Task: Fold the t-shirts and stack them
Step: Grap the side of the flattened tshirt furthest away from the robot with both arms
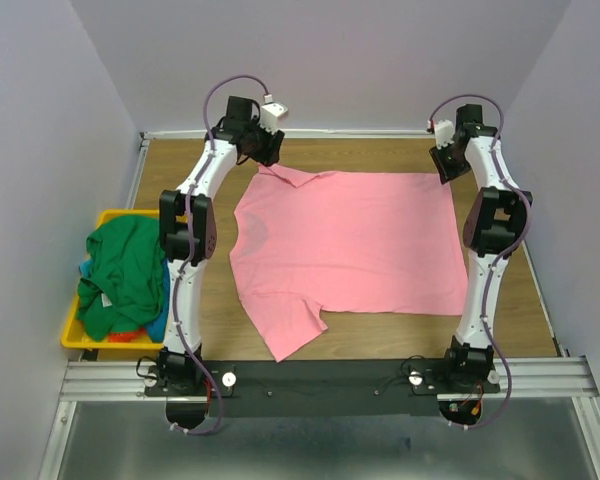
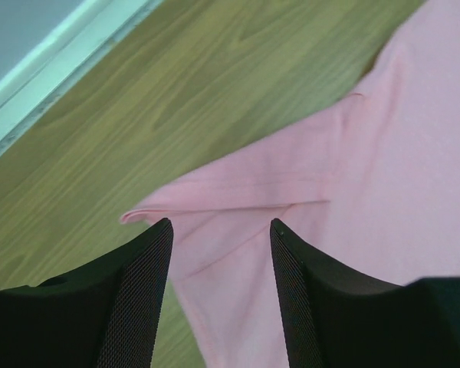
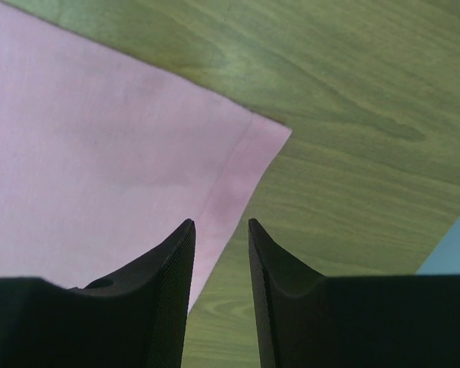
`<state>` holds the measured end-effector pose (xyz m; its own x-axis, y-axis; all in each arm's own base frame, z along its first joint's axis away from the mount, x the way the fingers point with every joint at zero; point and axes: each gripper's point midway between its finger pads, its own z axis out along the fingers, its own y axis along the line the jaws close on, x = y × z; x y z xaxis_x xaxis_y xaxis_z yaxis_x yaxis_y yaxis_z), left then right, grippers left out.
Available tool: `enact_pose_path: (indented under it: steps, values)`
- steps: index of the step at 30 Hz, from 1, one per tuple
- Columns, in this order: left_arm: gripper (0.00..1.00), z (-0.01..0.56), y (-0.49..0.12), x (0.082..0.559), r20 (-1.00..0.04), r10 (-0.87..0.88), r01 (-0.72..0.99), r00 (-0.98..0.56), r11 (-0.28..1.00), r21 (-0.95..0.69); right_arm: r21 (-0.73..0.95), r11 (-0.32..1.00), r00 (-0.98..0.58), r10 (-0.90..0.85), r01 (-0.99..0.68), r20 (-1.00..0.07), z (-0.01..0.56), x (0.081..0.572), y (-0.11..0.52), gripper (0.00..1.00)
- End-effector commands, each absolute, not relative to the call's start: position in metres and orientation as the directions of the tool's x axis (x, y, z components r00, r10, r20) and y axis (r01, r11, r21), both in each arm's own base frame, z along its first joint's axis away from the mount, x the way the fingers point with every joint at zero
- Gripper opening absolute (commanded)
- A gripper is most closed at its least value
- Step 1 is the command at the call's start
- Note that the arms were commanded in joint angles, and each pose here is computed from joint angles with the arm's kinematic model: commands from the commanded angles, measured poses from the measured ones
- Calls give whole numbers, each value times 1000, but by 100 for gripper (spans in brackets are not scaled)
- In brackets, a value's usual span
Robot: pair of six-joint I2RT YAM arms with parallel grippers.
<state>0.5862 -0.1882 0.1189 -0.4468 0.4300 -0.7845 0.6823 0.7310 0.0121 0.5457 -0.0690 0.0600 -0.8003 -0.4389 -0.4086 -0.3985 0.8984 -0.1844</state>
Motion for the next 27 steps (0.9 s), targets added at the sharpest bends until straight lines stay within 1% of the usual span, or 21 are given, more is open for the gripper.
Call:
enact_pose_path:
  steps: [1,5,6,7,8,9,17,27]
  values:
    - [63,128,-152,614,-810,345,563,-473,826,23,-244,900,-793,-434,-361,-427,54,564,-81,42]
    - [67,117,-140,618,-800,328,533,-502,846,13,-261,894,-783,-446,-365,-434,47,572,-83,49]
    - [72,117,-139,619,-800,327,531,-502,847,13,-267,893,-778,-448,-362,-441,48,575,-84,50]
    - [72,116,-136,620,-800,326,527,-504,850,14,-271,893,-776,-448,-361,-443,47,577,-84,51]
    - [76,112,-133,622,-798,327,524,-506,852,16,-275,892,-772,-448,-358,-450,46,581,-85,52]
    - [76,111,-132,623,-798,325,521,-507,853,16,-278,891,-769,-450,-358,-454,44,585,-85,54]
    - [77,102,-117,629,-796,313,510,-518,860,6,-289,886,-753,-461,-362,-470,30,599,-86,55]
    - [77,93,-113,629,-792,296,508,-535,861,-21,-185,920,-765,-390,-345,-513,6,603,-73,54]
